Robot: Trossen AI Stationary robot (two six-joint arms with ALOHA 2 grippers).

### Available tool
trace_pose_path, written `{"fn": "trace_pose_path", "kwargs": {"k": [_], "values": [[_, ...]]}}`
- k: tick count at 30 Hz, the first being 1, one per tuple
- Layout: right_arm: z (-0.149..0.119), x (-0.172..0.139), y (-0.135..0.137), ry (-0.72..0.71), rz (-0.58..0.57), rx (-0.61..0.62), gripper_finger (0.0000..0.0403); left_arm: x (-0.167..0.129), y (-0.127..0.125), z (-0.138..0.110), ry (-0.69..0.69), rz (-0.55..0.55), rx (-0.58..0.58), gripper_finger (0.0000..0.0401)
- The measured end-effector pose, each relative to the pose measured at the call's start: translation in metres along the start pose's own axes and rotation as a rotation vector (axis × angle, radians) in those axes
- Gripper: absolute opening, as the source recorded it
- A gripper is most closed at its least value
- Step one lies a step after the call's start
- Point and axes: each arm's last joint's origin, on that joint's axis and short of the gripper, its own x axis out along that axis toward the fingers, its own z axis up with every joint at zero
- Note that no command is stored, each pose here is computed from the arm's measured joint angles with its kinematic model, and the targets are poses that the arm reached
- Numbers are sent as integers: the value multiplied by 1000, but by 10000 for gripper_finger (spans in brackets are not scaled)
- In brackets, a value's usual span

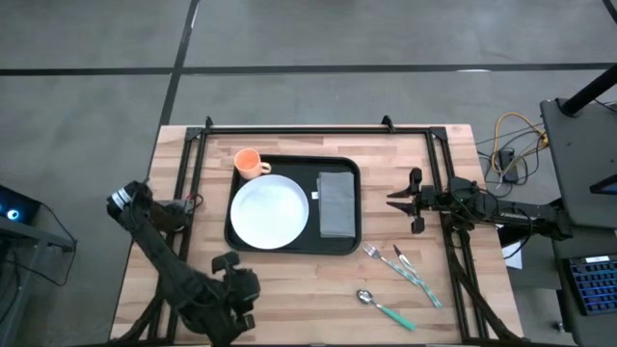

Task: Set up tray
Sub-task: Put the black bowl on the white plate on the black tray

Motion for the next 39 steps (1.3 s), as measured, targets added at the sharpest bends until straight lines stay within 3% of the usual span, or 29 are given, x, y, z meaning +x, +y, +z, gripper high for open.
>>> {"fn": "trace_pose_path", "kwargs": {"k": [7,16,25,39], "values": [[0,0,0,0,0,0,87,-1,-11,-26,24,-1,-188,142],[0,0,0,0,1,0,74,-8,-19,-53,55,-31,-331,142],[0,0,0,0,1,0,78,8,-17,-78,114,-24,-430,142],[0,0,0,0,0,0,79,27,-9,-94,205,36,-543,142]]}}
